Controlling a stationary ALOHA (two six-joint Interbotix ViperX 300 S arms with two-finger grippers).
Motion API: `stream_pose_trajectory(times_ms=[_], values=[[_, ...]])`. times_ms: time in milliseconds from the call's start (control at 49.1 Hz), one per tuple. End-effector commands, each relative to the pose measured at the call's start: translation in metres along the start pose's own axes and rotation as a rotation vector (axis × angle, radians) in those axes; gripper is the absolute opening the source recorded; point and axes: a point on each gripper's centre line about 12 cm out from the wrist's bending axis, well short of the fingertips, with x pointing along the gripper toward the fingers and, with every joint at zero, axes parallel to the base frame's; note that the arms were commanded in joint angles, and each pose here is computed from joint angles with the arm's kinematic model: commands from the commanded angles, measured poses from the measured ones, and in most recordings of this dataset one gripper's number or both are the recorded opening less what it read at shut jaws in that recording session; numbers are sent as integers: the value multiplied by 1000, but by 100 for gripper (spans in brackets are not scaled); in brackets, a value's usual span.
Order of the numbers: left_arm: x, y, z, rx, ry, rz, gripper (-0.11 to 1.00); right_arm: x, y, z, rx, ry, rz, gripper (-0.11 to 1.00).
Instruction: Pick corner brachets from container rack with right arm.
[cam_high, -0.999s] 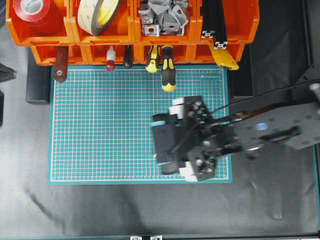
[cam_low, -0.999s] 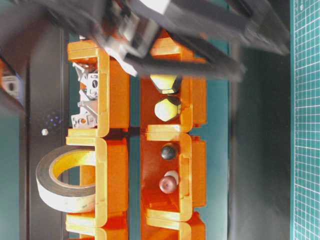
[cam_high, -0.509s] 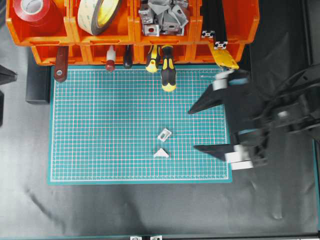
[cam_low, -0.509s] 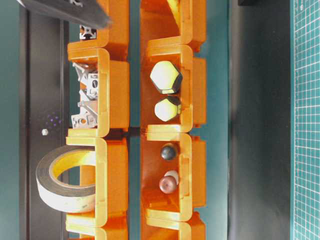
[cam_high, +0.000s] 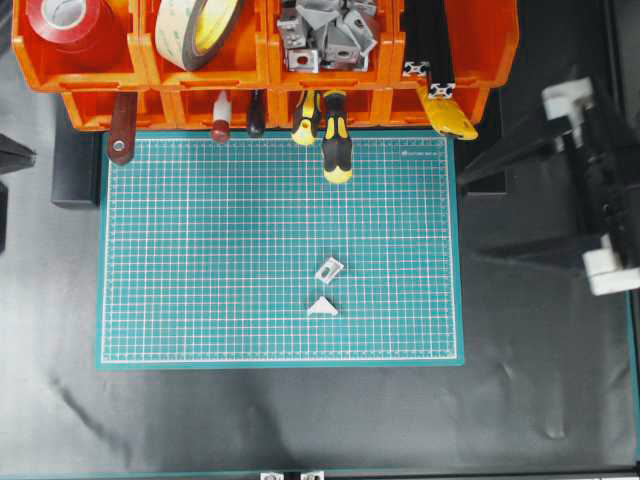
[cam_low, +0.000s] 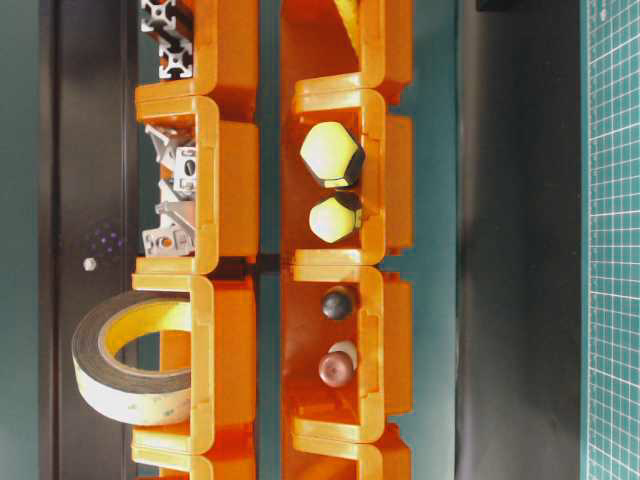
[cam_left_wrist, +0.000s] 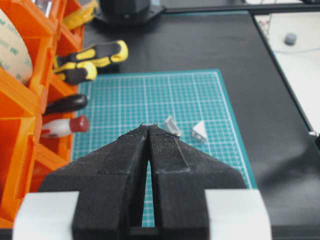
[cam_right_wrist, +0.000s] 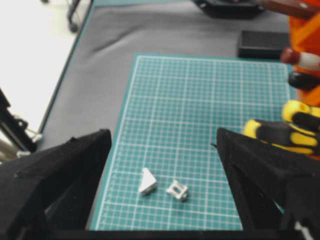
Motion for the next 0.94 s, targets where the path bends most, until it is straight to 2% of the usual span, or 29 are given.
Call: stream_pose_trajectory(times_ms=[0,285,530,917], values=[[1,0,4,0,-8,0,0,-10,-4,4,7,-39,-12,81],[0,0,5,1,-17,0,0,-27,-13,-8,20,-71,-36,81],[-1,0,5,1,-17,2,0,-32,-17,-19,25,-56,-52,81],[0,0,4,-1,-15,-1,0,-38,-18,-24,26,-62,-53,81]])
